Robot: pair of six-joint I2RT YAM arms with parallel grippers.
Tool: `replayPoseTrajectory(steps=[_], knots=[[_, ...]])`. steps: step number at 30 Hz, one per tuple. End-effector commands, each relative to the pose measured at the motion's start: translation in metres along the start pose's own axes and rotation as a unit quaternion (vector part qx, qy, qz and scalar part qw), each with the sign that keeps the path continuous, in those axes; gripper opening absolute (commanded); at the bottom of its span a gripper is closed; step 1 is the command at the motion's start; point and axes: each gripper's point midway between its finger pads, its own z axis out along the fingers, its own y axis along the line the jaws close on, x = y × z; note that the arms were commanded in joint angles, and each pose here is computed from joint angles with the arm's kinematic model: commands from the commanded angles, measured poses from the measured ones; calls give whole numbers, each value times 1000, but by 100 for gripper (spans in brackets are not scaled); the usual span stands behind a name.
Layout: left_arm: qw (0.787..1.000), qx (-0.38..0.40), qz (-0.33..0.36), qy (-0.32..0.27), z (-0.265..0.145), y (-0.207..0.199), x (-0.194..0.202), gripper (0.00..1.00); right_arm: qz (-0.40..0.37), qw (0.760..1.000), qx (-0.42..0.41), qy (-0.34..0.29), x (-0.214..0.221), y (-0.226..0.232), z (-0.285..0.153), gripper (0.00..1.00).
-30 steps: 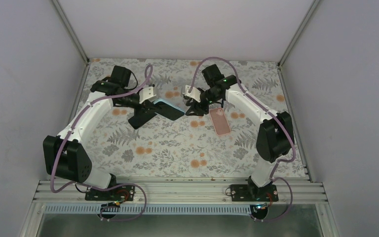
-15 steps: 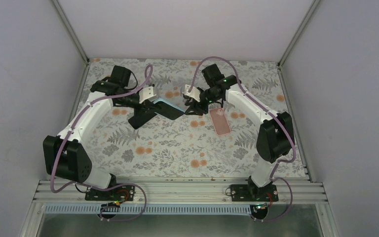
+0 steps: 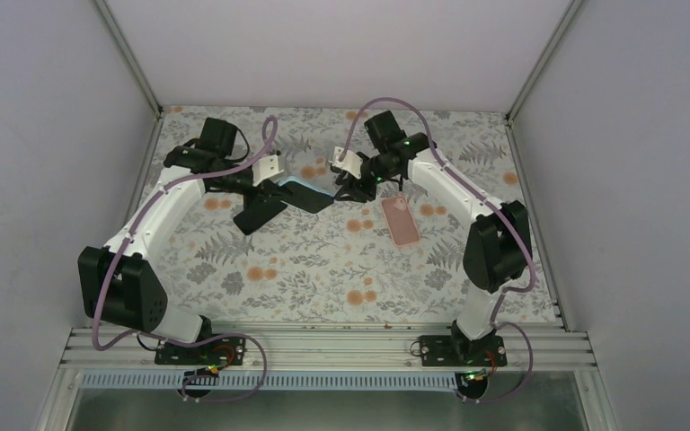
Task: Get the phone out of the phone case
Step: Remove the phone case from the phone.
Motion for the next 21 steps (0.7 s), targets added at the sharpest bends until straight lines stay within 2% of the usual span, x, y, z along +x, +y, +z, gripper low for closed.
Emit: replayPoseTrajectory(steps=[1, 7, 21], knots=[[997, 57, 18, -46, 3, -26, -24, 2, -26, 997, 65, -37, -36, -35, -7, 45], [995, 74, 21, -57, 4, -33, -31, 2, -22, 998, 52, -40, -42, -41, -2, 46], [989, 117, 26, -83, 4, -41, -46, 2, -27, 989, -101, -107, -81, 34, 17, 47]])
